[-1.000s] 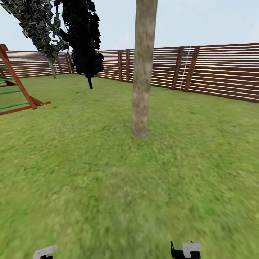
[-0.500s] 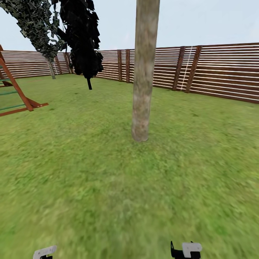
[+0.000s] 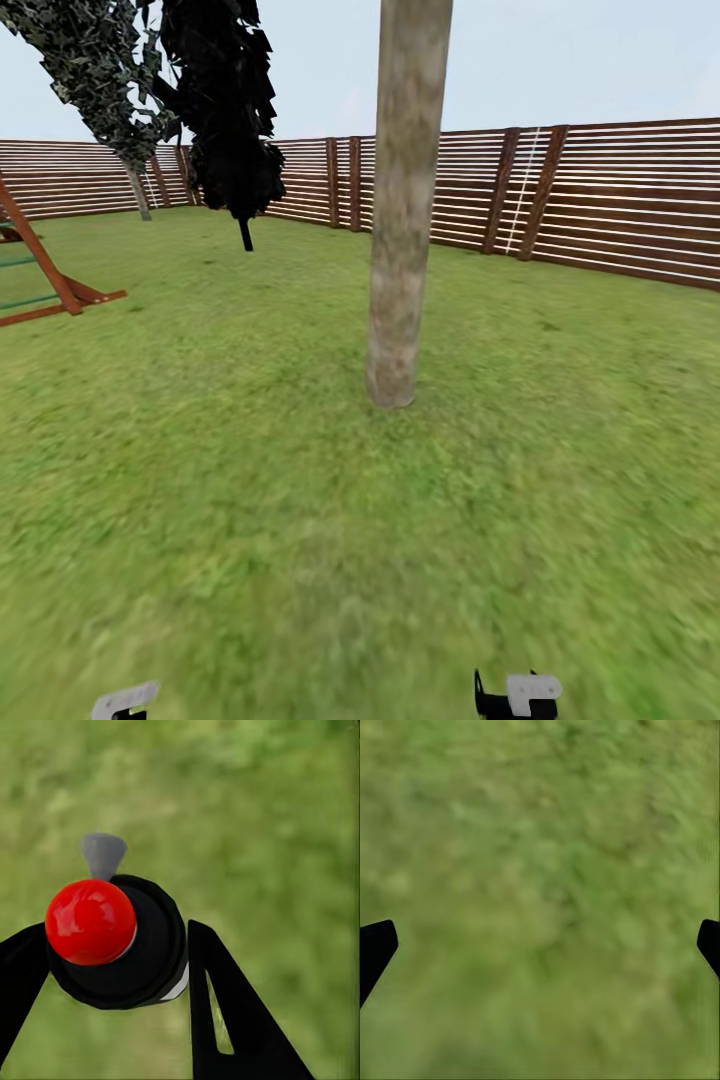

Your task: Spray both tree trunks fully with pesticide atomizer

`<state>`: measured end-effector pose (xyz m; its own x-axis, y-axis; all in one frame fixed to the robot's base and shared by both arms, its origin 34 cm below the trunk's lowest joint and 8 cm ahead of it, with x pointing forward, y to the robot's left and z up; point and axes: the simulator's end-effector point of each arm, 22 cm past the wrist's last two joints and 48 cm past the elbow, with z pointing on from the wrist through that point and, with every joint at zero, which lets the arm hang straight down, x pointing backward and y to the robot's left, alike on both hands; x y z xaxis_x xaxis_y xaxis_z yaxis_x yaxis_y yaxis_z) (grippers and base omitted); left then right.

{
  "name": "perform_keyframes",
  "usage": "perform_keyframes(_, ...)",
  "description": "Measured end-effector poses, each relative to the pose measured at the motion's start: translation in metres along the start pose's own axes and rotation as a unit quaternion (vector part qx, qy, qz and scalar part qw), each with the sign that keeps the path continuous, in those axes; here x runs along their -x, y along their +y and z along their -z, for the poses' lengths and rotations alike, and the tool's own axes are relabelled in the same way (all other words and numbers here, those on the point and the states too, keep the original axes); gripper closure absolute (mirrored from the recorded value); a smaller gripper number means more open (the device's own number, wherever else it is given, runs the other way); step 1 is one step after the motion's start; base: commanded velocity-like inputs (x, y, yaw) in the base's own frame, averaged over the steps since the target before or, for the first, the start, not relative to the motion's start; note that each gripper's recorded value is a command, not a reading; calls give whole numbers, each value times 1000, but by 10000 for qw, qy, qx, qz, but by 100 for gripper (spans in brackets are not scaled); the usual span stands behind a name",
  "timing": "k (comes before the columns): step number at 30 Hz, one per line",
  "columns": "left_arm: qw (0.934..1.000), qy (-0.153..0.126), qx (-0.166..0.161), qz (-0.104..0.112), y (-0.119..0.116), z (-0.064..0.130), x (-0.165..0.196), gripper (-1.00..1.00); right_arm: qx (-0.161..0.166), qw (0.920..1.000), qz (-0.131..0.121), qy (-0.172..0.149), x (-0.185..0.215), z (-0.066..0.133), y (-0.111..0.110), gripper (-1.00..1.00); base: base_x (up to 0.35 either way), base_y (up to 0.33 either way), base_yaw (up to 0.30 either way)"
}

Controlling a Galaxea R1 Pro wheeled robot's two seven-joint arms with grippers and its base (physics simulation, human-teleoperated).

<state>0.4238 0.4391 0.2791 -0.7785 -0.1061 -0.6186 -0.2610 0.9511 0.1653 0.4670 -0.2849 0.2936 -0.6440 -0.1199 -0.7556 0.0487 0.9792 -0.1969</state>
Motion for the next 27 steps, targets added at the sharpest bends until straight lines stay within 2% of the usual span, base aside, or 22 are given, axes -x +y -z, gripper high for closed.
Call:
perform_keyframes(16,10000,-4,18,16,2,0,1,100,-5,10000,-3,-1,0,0,0,-100,339,0,0)
perform_keyframes(19,10000,0,9,11,1,0,0,100,-59,10000,-19,-33,3,-2,-6,-100,336,-8,0)
perform_keyframes(27,10000,2,3,8,0,0,0,100,-44,10000,30,-49,3,-2,-8,-100,253,-153,-18)
